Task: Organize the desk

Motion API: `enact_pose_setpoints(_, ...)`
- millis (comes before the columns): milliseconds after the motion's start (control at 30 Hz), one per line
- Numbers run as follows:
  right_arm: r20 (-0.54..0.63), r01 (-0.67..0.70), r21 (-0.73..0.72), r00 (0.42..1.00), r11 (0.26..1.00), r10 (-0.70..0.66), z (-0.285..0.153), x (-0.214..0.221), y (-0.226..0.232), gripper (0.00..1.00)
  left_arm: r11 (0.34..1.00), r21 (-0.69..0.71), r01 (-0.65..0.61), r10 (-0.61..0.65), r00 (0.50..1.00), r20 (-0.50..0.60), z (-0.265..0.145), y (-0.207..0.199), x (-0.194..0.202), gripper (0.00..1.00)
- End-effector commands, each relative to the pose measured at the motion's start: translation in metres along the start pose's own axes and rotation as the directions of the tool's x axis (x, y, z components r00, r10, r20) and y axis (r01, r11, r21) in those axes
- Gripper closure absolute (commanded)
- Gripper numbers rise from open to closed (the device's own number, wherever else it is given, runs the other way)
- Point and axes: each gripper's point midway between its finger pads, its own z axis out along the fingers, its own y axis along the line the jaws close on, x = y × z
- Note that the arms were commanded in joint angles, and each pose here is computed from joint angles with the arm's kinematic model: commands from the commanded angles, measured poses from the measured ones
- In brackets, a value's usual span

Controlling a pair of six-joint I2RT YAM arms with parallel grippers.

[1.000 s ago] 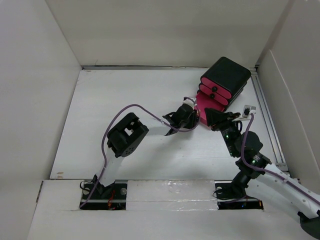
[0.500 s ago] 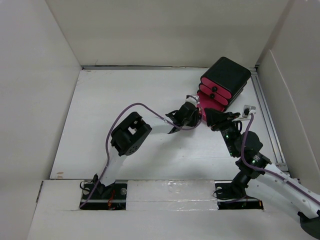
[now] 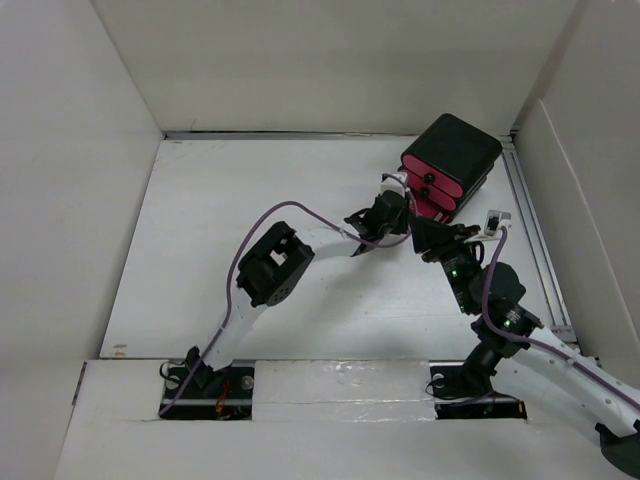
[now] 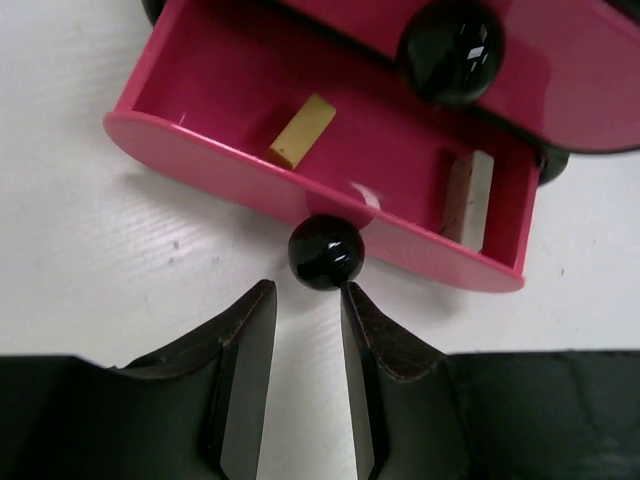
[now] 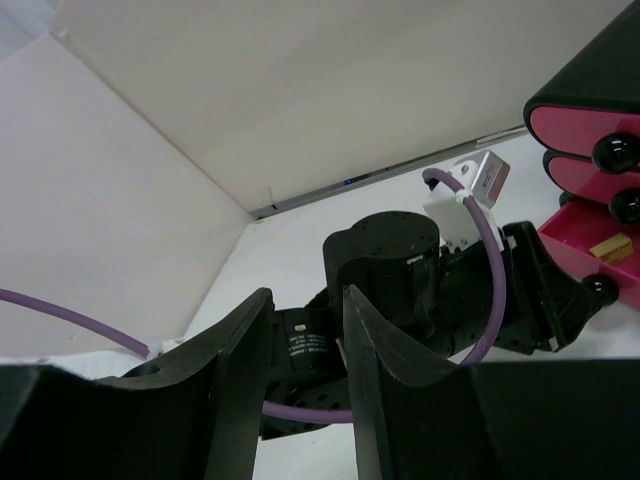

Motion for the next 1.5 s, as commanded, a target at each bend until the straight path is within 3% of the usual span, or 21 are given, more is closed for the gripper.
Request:
enact_pose_setpoints(0, 0.055, -0.035, -0.029, 0.998, 0.999, 0.037, 0.001, -0.020, 0.011, 0.60, 1.000, 0.002, 0.031, -0.031, 0.994, 0.107, 0.007, -0.015, -0.037, 0.71)
enact_pose_setpoints(567, 0.064, -0.038, -0.022, 0.997, 0.999, 0.039, 0.001, -0.023, 0.010, 0.60, 0.997, 0.007, 0.071, -0.071, 0.989, 0.127, 0.047, -0.026, -0.039, 0.54)
enact_pose_setpoints(833, 0.062, -0.036, -0.022, 0.997, 0.999, 0.037, 0.000, -0.022, 0.009, 0.60, 0.994, 0.031, 0.106, -0.109, 0.984, 0.139, 0.056, -0.033, -0.042, 0.38)
enact_pose_setpoints(1400, 0.070, -0.035, -0.016, 0.997, 0.999, 0.036, 0.000, -0.024, 0.008, 0.60, 0.984, 0.073, 0.161, -0.171, 0.974, 0.149, 0.059, -0.034, -0.053, 0.30)
enact_pose_setpoints(1467, 0.068, -0.032, -0.015, 0.997, 0.999, 0.033, 0.000, -0.023, 0.008, 0.60, 0.981, 0.099, 0.166, -0.181, 0.969, 0.170, 0.048, -0.037, -0.061, 0.22)
